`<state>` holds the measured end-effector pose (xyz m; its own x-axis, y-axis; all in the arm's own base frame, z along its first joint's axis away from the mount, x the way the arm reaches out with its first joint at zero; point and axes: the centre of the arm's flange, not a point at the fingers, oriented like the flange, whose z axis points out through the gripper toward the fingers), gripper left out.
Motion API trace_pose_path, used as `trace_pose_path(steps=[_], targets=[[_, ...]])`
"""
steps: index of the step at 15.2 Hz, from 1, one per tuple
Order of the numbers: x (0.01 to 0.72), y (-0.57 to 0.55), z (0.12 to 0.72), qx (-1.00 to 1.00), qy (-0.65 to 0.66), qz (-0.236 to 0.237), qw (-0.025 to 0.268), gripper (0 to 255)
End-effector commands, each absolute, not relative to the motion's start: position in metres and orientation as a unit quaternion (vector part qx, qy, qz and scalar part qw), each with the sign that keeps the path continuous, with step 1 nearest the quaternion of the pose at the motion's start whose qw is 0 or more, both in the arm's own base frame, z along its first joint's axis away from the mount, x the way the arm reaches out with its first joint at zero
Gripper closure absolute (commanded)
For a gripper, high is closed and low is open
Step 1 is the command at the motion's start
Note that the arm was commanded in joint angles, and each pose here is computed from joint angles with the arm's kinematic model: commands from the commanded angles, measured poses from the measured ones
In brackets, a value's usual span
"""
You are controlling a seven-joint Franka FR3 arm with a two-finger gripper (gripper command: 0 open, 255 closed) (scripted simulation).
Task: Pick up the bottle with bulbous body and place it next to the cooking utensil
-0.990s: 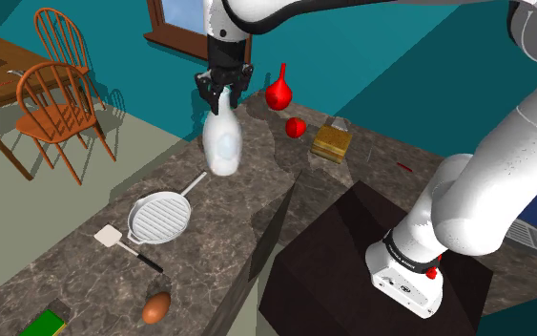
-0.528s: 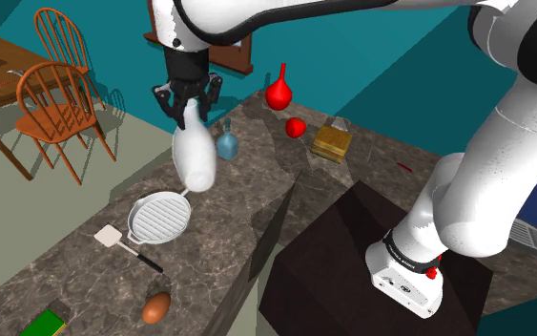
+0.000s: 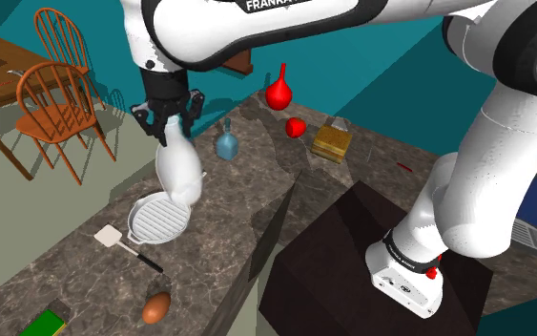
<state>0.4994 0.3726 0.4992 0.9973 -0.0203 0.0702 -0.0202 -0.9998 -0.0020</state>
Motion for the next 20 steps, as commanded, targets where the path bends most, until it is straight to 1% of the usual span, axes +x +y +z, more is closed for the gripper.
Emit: trace_pose_path(steps=[1,20], targets=[[0.499,0.373,0.488,-0.999,0.01,-0.036,0.001,255],[0.499,0.373,0.388,-0.999,0.01,-0.036,0.001,255]])
